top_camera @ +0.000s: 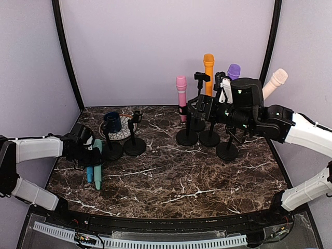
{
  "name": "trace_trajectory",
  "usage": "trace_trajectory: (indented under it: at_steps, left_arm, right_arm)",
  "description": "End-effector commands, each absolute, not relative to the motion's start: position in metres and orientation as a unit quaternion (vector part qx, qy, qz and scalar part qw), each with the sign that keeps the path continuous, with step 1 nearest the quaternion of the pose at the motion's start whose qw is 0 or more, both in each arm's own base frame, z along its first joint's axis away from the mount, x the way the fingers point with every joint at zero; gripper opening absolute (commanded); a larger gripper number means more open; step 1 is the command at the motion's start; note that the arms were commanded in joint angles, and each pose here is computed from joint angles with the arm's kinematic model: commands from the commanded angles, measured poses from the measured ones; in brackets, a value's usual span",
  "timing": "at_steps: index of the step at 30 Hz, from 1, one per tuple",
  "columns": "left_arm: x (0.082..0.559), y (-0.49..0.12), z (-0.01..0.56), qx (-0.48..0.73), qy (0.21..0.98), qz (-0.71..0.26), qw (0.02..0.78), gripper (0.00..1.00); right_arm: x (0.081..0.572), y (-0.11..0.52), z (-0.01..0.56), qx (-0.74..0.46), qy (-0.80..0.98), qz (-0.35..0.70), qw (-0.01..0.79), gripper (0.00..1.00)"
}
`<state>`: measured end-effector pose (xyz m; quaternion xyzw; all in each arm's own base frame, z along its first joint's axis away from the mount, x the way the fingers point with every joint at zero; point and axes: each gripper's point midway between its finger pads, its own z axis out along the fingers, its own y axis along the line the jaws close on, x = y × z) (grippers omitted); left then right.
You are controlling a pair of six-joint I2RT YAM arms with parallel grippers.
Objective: Remove the microphone from the stand
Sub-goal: Place the microphone at the corner of the board.
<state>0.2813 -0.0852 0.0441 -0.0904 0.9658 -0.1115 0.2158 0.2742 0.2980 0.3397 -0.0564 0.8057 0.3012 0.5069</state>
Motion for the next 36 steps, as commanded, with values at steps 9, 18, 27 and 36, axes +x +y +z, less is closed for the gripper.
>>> trace_trajectory:
  at_steps: [9, 18, 27, 36]
  left_arm:
    - [0.294, -0.083, 0.051, -0.065, 0.967, -0.097, 0.226, 0.43]
    - [0.294, -0.084, 0.054, -0.064, 0.966, -0.099, 0.229, 0.52]
    - [0.297, -0.088, 0.087, -0.054, 0.958, -0.116, 0.257, 0.63]
    - [0.296, -0.086, 0.143, -0.034, 0.944, -0.122, 0.305, 0.77]
  right_arm:
    - [0.277, 0.291, 0.346, -0.039, 0.8, 0.303, 0.516, 0.91]
    - [0.277, 0.29, 0.346, -0.037, 0.801, 0.301, 0.517, 0.91]
    - [0.278, 0.287, 0.348, -0.036, 0.8, 0.296, 0.521, 0.92]
    - [0.274, 0.282, 0.372, -0.033, 0.789, 0.308, 0.53, 0.92]
